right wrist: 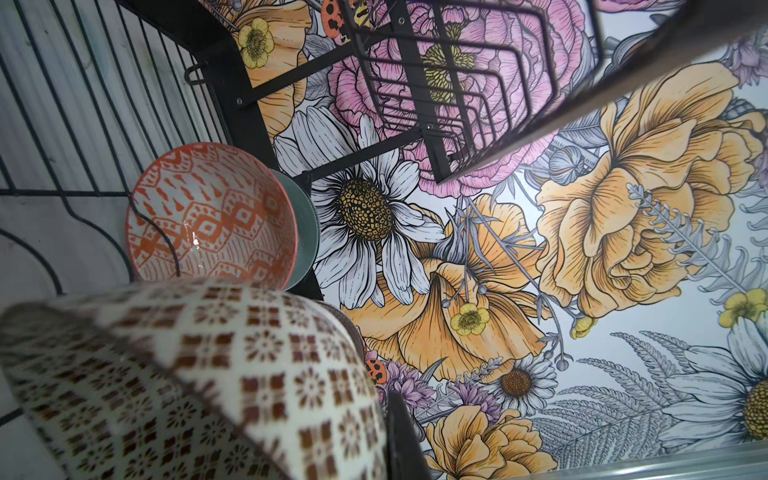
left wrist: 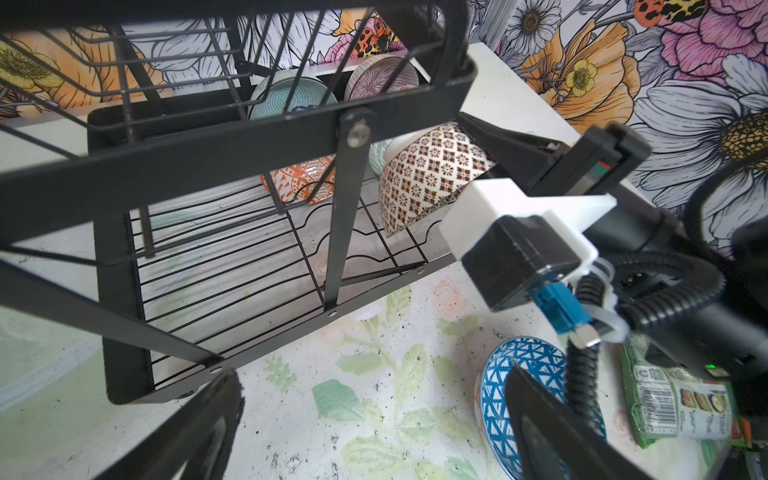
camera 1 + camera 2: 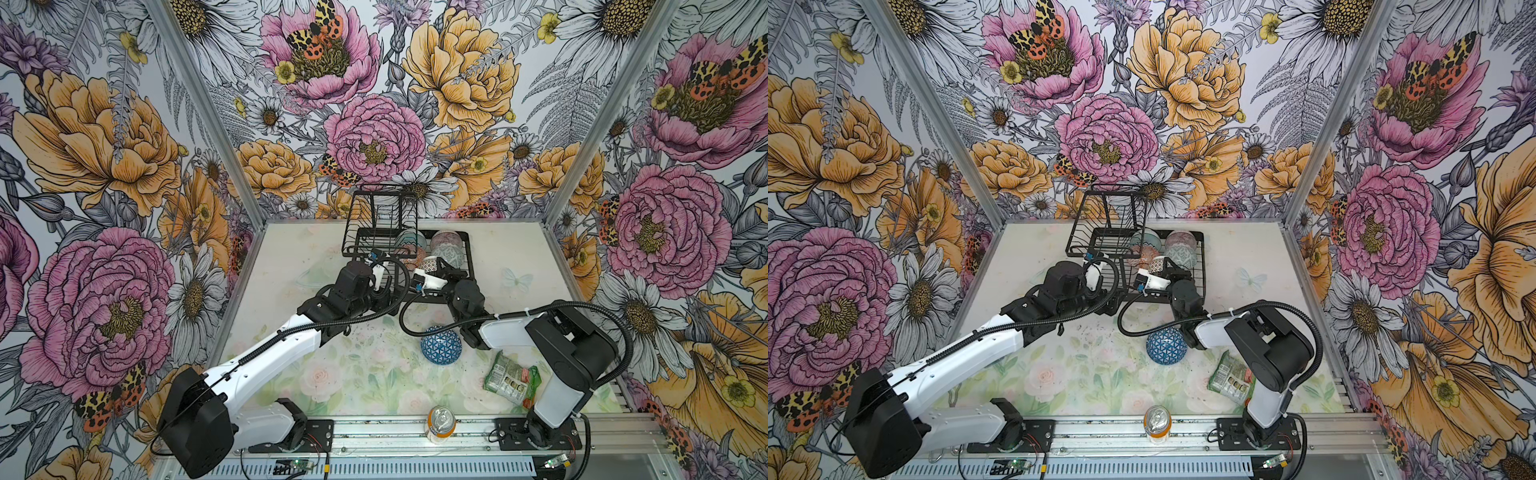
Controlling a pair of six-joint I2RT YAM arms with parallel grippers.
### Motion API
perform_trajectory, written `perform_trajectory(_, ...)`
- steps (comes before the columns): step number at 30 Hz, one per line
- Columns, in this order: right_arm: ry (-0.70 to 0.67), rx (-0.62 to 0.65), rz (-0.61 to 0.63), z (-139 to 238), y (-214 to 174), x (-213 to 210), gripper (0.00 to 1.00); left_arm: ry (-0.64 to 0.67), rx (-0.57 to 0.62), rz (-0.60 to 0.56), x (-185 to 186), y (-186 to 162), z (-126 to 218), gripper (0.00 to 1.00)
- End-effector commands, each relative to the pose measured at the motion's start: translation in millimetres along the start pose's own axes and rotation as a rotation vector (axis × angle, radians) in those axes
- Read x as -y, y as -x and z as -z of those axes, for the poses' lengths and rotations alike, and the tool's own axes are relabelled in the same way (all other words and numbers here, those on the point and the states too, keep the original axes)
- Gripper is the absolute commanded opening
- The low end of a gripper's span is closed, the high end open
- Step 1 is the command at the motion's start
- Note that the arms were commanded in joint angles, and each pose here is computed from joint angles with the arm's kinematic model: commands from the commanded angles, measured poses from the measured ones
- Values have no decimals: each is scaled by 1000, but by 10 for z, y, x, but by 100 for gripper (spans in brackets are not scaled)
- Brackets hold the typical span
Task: Load the bowls into the dish rack
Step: 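Carry the brown-and-white bowl with the right gripper into the lower rack tier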
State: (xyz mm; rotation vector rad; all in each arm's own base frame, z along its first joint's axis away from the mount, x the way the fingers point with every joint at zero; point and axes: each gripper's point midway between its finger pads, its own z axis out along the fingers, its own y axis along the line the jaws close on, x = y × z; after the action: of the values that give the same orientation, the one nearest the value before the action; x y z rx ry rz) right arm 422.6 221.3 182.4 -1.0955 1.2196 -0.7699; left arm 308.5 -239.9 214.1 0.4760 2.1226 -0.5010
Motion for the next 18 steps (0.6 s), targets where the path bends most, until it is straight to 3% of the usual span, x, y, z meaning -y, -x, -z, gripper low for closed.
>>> perform_trajectory(1,-164,51,-52,-97,196,398,0,-13,4,21,-12,-34,0,99)
perform_trajectory(18,-146,52,-130,-553,161,131,0,-13,5,28,-36,-90,19,99)
